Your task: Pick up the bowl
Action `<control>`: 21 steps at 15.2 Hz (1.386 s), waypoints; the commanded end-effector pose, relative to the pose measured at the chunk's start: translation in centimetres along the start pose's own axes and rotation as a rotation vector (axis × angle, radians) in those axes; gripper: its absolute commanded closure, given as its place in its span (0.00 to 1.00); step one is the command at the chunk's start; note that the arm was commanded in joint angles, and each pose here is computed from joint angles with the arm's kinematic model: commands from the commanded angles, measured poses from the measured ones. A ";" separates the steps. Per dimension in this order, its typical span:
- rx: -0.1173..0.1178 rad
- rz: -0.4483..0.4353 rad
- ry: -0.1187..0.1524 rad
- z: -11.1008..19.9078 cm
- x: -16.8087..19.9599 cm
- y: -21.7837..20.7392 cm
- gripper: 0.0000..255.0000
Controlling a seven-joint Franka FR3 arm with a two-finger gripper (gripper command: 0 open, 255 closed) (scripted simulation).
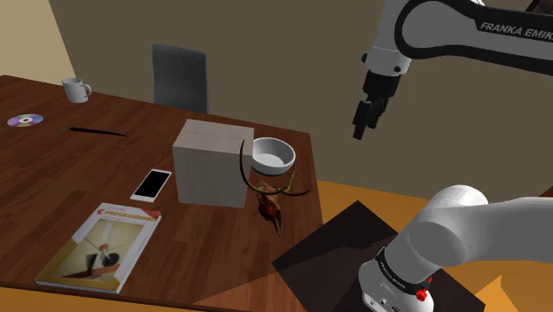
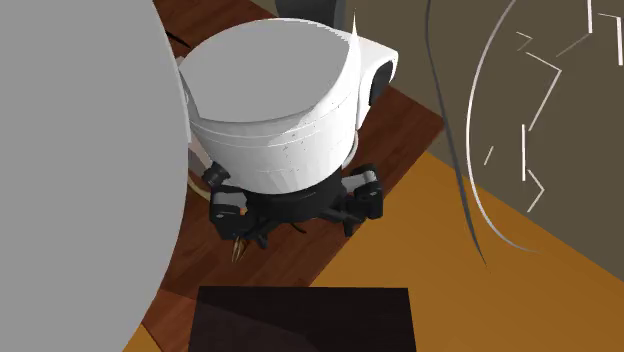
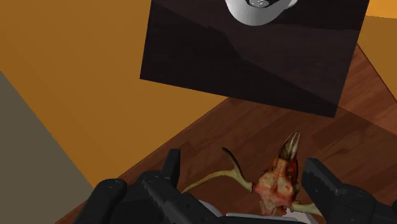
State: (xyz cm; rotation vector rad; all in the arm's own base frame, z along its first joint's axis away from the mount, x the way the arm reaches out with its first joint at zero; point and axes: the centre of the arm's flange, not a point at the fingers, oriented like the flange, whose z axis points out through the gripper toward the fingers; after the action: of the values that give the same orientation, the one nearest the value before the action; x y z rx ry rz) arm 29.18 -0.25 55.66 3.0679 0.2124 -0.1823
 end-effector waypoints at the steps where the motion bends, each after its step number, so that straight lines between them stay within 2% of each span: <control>1: 0.000 0.000 0.000 0.0 0.0 0.0 0.00; 21: -0.031 0.016 0.044 14.7 21.1 -3.4 0.00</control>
State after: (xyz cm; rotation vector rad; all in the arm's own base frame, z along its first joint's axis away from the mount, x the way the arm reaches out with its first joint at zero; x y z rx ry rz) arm 46.84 4.69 39.27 3.0448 0.1926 -0.1151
